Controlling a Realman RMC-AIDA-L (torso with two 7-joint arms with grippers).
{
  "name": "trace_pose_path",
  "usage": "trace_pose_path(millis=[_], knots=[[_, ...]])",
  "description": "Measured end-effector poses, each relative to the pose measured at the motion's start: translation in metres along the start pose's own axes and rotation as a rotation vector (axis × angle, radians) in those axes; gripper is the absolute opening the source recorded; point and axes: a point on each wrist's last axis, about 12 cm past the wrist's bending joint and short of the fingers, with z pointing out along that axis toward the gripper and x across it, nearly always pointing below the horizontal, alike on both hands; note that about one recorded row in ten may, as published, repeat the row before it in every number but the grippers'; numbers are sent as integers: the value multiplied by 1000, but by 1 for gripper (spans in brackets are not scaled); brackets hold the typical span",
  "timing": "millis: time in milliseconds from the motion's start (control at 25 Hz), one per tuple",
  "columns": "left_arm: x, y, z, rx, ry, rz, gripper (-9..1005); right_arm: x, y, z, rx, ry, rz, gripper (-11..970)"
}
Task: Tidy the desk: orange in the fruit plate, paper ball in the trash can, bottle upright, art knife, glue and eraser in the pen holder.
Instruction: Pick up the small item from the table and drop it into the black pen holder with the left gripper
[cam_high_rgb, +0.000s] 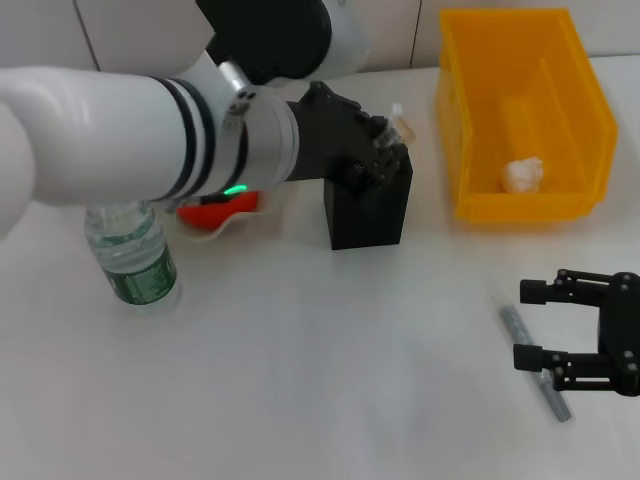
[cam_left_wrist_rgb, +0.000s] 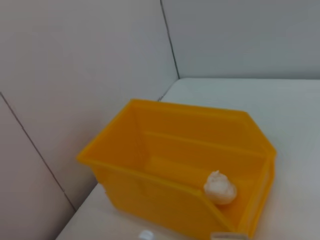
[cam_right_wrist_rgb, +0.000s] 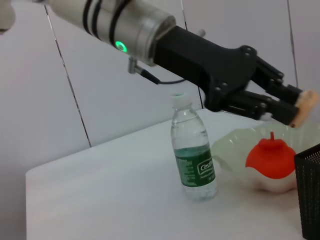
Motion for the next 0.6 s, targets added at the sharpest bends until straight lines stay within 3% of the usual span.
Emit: trace_pose_path(millis=[600], knots=[[8,15,34,-61,-33,-26,290,1,0,3,-10,-8,9,720]])
